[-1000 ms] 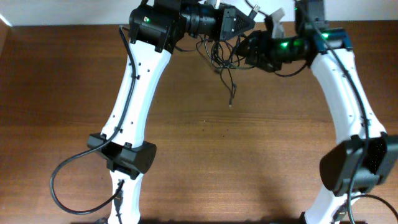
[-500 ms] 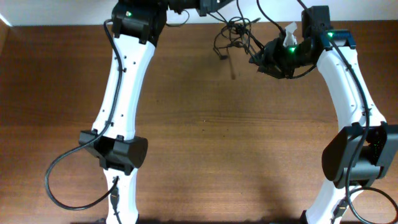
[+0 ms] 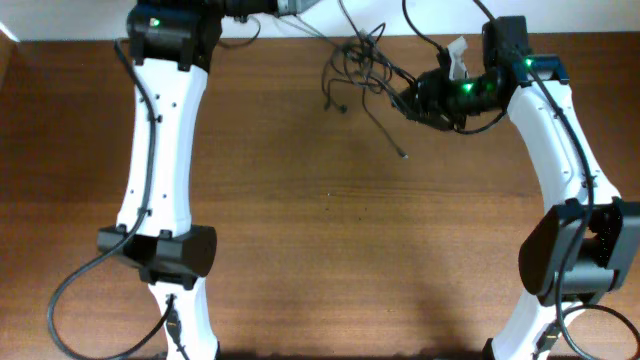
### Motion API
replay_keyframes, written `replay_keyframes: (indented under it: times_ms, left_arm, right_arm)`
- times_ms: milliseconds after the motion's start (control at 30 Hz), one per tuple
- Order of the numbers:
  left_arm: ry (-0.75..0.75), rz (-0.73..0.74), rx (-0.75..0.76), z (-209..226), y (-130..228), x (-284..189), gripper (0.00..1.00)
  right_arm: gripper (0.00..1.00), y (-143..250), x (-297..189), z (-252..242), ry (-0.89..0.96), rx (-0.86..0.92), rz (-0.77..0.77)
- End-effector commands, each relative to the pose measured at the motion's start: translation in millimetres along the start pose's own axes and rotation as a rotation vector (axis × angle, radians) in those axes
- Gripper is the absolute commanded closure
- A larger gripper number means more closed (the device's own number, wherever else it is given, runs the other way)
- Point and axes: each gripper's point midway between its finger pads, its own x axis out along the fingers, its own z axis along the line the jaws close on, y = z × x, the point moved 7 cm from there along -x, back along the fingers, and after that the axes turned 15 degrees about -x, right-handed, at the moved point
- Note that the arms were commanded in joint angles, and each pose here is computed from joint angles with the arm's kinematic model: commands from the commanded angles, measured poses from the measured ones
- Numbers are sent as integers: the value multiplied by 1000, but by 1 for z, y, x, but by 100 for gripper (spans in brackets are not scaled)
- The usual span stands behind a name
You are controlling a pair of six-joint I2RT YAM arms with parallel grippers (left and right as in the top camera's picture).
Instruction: Untangle cables
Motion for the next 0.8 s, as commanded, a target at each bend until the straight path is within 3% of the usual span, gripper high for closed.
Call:
replay_keyframes:
  times_ms: [0,167,233,367,467,567,767]
  left_arm:
    - [-118,-88,243,-52,9,-45,86]
    - [-194,125,151,-6,48,5,78]
    - [-320,153,76,20,55,12,75]
    - [-569,170,13,70,61,14,49]
    - [-682,231,-24,109,73,35,48]
    - [-760,345,-64,162,99,72,54]
    - [-726,641,102,239,153,118,55]
  right_arm:
    - [48,3,-17,-44,71,-22,-15]
    - [47,7,-56,6,32,-121,-88]
    - [47,17,-67,10,104,-102,-74]
    - [42,24,-74,-5,263,-23,-58]
    - [38,23,-83,-15,305,11,-74]
    - [32,26,-91,-23,327,38,-72]
    - [27,33,-92,-29,388,61,-36]
